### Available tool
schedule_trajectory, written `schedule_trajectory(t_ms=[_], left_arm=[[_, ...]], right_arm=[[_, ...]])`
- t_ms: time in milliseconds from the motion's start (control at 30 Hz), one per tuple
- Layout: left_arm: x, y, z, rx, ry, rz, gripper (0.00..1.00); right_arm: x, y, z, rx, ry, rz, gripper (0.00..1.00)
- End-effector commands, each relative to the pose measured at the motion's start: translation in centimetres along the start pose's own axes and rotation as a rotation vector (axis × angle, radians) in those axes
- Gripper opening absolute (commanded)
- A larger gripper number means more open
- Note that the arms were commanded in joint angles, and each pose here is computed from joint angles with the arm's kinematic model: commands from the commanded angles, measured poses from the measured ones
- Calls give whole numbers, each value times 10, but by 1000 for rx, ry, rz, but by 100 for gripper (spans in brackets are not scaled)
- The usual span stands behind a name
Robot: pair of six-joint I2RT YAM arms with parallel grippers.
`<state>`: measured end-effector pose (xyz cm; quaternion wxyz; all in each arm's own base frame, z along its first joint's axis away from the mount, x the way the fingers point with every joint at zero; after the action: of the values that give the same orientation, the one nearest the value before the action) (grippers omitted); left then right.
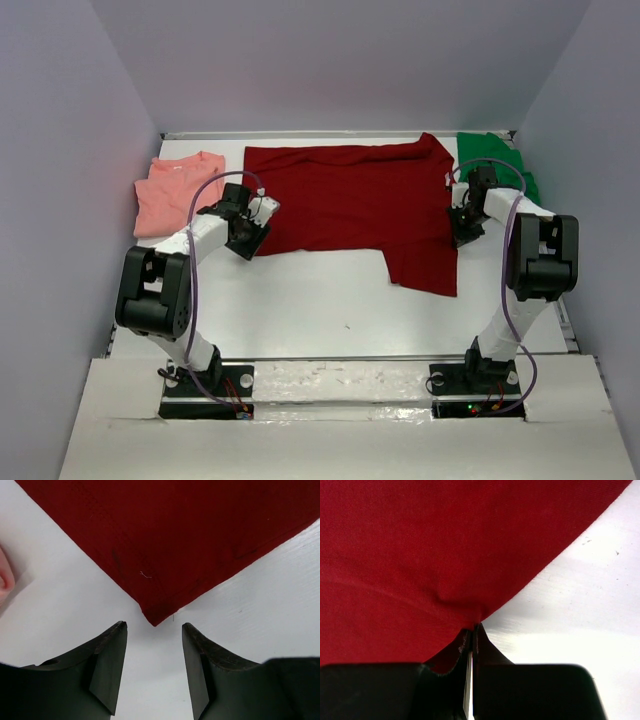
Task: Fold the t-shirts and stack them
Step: Flatten the tshirt out
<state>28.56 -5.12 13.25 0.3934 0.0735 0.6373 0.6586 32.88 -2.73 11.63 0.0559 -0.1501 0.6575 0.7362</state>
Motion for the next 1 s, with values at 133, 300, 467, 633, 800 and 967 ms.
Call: schedule_trajectory(t_ms=[133, 300, 467, 633, 800, 967], left_arm=[[1, -13, 2, 45, -11, 11, 54], [2, -25, 2, 54, -2, 32, 51], [2, -33, 3, 38, 12, 51, 32], [-5, -26, 6, 25, 21, 15, 0], [-16, -9, 13, -20, 24, -28, 0], [-35, 40, 22, -98, 11, -145, 0]], right_arm=[[-6, -3, 1, -15, 19, -34, 0], [-5, -4, 1, -18, 20, -33, 0], [-4, -5, 1, -25, 20, -25, 0], [-4, -4, 1, -18, 24, -27, 0], [-9, 6, 2, -16, 29, -52, 0], [-18, 44, 4, 13, 66, -135, 0]])
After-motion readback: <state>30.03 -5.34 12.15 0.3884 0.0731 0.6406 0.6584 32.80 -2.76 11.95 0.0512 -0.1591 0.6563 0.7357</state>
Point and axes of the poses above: each gripper's point midway between its finger pads, its own y axis back along the fingers, its own z axis along the line the jaws close on, x = y × z, the point moved 10 cm from there along y, back along the fingers, and after that the axes turned 4 degrees about -y, right-handed, at the moved point
